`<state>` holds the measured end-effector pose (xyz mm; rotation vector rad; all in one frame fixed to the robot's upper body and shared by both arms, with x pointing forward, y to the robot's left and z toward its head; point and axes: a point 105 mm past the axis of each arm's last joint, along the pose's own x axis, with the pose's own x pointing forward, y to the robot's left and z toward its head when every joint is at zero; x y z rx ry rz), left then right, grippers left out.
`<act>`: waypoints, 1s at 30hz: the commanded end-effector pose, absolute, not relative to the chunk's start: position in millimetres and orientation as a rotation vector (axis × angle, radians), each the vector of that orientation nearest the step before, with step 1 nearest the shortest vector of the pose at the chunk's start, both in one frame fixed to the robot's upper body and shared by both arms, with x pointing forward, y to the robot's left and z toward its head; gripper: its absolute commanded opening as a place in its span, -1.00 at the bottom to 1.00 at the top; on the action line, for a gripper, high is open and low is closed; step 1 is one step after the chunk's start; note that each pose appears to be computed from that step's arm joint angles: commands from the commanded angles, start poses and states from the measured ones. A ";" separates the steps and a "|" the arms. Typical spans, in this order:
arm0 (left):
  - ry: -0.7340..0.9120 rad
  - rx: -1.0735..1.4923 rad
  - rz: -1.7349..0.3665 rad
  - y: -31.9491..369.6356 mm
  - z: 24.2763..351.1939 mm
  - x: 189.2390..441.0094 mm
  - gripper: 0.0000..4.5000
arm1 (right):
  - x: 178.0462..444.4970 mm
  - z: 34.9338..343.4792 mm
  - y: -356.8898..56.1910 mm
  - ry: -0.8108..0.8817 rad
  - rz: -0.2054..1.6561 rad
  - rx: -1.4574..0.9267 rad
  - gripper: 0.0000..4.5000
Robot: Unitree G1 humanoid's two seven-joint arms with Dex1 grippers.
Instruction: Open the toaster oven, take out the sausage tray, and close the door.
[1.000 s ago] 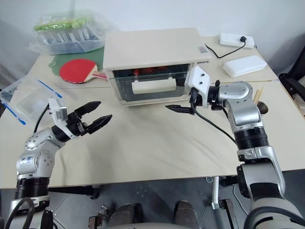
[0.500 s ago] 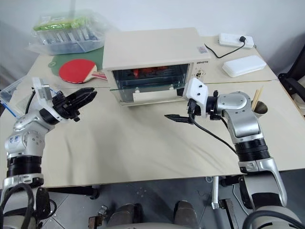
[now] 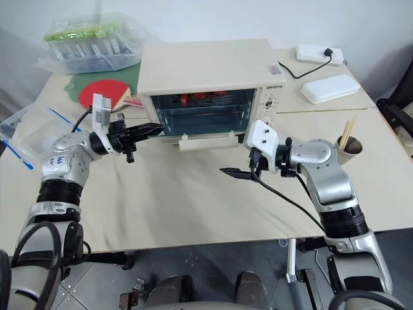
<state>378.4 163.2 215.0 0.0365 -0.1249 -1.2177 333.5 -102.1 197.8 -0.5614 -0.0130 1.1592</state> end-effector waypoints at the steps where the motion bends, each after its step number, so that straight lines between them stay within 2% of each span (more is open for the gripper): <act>1: -0.148 0.076 -1.243 158.4 222.3 379.0 -0.99 | 317.7 200.7 -99.3 0.011 1.184 -0.602 1.00; 11: -0.121 0.104 -1.265 150.2 215.6 382.7 -0.99 | 299.0 169.2 -132.3 0.288 1.185 -0.747 1.00; 13: -0.084 0.127 -1.286 147.3 209.0 381.5 -0.99 | 278.3 162.8 -142.5 0.384 1.264 -0.767 1.00; 16: -0.028 0.159 -1.343 138.1 196.8 377.1 -0.99 | 245.9 170.1 -149.9 0.456 1.376 -0.736 1.00; 25: 0.014 0.203 -1.399 123.9 182.5 375.4 -0.99 | 230.6 197.8 -150.3 0.395 1.384 -0.734 1.00; 30: 0.070 0.248 -1.435 117.9 170.0 373.4 -0.99 | 240.0 234.5 -135.7 0.227 1.347 -0.686 1.00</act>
